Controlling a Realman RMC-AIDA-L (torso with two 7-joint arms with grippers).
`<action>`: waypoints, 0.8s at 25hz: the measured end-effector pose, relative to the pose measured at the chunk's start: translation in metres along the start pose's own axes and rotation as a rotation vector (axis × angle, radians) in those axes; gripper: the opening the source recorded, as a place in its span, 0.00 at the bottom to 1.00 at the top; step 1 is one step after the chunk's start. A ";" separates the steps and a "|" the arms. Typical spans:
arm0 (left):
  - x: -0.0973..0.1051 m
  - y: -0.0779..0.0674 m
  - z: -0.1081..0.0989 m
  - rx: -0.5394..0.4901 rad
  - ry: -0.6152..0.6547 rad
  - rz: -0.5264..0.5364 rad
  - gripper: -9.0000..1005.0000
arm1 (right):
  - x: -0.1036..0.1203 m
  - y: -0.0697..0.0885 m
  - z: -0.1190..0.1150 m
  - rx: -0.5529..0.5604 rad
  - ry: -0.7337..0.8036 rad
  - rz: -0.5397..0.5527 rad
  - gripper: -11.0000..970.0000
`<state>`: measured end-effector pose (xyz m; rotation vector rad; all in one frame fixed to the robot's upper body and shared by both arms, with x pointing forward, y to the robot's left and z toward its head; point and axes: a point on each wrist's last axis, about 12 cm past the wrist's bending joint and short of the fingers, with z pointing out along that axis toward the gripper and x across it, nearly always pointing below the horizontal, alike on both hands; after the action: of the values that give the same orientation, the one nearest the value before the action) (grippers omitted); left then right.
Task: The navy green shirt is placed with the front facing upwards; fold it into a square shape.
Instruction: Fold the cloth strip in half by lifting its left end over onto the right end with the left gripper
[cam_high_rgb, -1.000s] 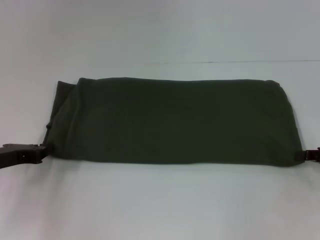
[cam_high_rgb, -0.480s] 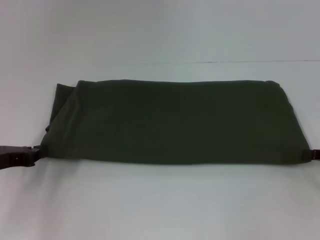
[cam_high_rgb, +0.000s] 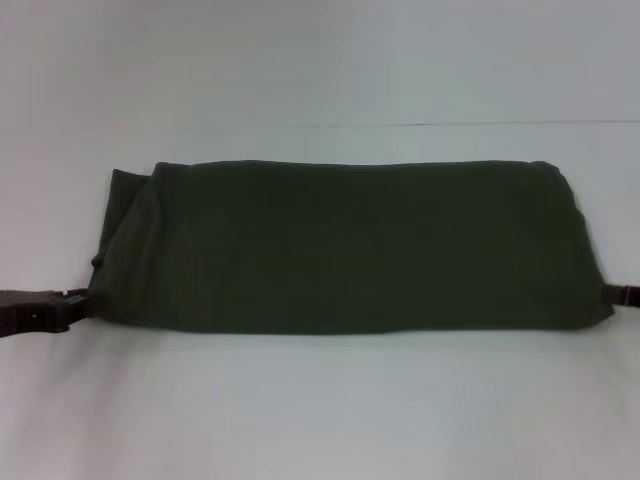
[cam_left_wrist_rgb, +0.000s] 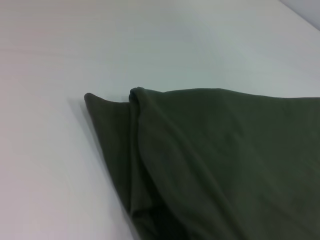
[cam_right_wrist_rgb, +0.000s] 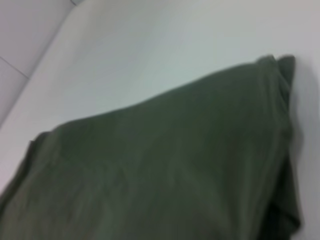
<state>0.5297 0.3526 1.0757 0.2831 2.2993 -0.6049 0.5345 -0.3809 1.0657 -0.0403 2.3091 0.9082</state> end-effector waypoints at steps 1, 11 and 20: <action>-0.001 0.001 -0.001 -0.004 -0.002 -0.005 0.06 | -0.002 0.000 -0.003 -0.004 -0.014 -0.006 0.15; -0.002 0.011 -0.027 -0.048 -0.053 -0.175 0.42 | -0.024 0.006 -0.029 -0.056 -0.163 -0.051 0.45; 0.002 0.004 -0.031 0.034 0.026 -0.315 0.67 | -0.048 0.029 -0.006 -0.134 -0.131 -0.144 0.75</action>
<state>0.5114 0.3717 1.0920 -0.0590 2.3792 -0.8003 0.5619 -0.3724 1.1141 -0.1955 2.0938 0.9614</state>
